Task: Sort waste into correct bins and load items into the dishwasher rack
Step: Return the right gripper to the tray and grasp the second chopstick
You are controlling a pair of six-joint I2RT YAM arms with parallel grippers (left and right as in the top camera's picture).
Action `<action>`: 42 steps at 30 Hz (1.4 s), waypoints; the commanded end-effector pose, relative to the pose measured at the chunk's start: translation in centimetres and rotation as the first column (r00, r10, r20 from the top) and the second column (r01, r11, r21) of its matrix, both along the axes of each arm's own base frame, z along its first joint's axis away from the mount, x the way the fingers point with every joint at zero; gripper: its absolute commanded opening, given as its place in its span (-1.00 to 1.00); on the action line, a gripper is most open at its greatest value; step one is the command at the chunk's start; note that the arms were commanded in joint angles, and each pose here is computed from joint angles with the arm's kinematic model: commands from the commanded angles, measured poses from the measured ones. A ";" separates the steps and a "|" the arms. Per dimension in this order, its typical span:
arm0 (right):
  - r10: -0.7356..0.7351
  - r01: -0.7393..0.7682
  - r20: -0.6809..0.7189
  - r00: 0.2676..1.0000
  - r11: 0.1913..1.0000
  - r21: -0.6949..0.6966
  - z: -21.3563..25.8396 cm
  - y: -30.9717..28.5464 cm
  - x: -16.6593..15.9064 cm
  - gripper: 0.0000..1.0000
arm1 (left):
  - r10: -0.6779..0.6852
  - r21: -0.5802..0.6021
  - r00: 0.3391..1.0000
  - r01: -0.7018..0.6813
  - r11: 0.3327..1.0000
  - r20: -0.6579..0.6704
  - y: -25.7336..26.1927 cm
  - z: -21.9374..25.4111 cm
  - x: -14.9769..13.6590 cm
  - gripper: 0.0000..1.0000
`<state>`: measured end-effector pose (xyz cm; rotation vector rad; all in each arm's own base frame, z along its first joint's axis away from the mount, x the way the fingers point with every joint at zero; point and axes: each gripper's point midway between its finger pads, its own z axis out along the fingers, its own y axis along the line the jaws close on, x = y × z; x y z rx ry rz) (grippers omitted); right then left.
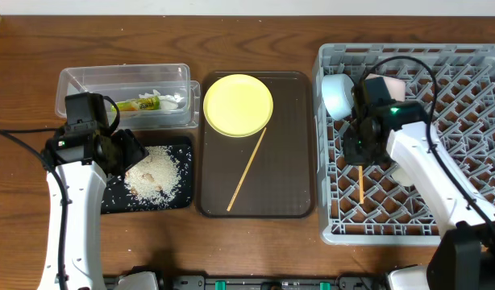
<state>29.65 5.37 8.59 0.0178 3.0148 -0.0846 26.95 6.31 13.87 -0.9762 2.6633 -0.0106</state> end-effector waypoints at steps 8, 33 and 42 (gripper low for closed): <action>0.024 -0.032 0.162 0.986 0.998 0.049 3.2 1.0 4.1 -0.24 | 0.010 0.002 1.000 -0.010 1.000 -0.002 0.1 0.0 -0.2 0.46; 0.288 -0.320 0.152 0.945 0.910 0.265 -3.2 23.6 1.7 0.06 | 0.010 0.002 1.000 -0.010 1.000 -0.002 0.1 0.0 -0.2 0.46; 0.312 -0.327 0.116 0.943 0.935 0.141 -8.4 24.9 0.4 0.05 | 0.011 0.002 1.000 -0.011 1.000 -0.002 0.1 0.0 -0.2 0.46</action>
